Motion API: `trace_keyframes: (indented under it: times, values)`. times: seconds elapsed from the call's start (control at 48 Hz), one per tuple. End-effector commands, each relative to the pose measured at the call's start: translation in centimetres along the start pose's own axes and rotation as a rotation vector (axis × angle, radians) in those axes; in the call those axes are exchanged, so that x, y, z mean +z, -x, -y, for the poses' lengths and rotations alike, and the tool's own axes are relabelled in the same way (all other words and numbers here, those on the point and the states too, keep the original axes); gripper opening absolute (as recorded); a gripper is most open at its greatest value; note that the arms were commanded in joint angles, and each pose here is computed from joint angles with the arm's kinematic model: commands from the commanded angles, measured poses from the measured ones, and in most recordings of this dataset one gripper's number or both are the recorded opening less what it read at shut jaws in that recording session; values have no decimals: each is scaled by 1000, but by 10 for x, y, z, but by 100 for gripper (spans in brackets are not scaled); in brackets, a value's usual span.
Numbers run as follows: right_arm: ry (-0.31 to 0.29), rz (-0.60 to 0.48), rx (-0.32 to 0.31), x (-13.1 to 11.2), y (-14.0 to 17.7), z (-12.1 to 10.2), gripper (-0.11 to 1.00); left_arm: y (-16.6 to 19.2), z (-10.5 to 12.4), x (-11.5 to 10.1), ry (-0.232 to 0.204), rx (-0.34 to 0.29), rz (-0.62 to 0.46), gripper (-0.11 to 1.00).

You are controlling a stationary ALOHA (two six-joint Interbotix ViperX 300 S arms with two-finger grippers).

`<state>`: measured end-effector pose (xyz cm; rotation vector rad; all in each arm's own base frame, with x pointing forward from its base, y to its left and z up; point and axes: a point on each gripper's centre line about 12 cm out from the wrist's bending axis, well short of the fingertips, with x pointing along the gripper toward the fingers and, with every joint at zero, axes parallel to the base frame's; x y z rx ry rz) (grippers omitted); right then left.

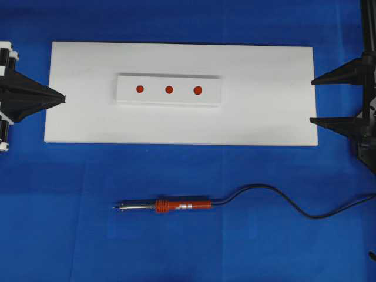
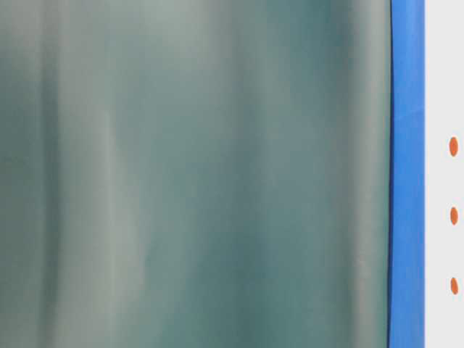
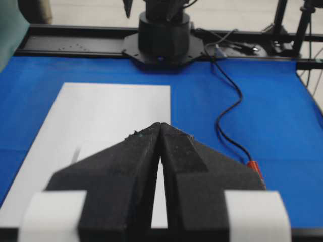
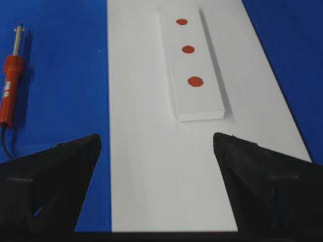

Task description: Touch the tip of the soldering iron to the mark.

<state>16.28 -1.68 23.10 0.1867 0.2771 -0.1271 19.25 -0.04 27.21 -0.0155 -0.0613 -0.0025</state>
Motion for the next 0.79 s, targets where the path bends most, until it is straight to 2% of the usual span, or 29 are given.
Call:
trace_keyframes:
  times: [0.0,0.771]
  values:
    - [0,12,2,5,-1,-1,85,-2,0,4,-2,1,14,0]
    - [3,5,16,4,-1,-3,85,-2,0,4,-2,1,14,0]
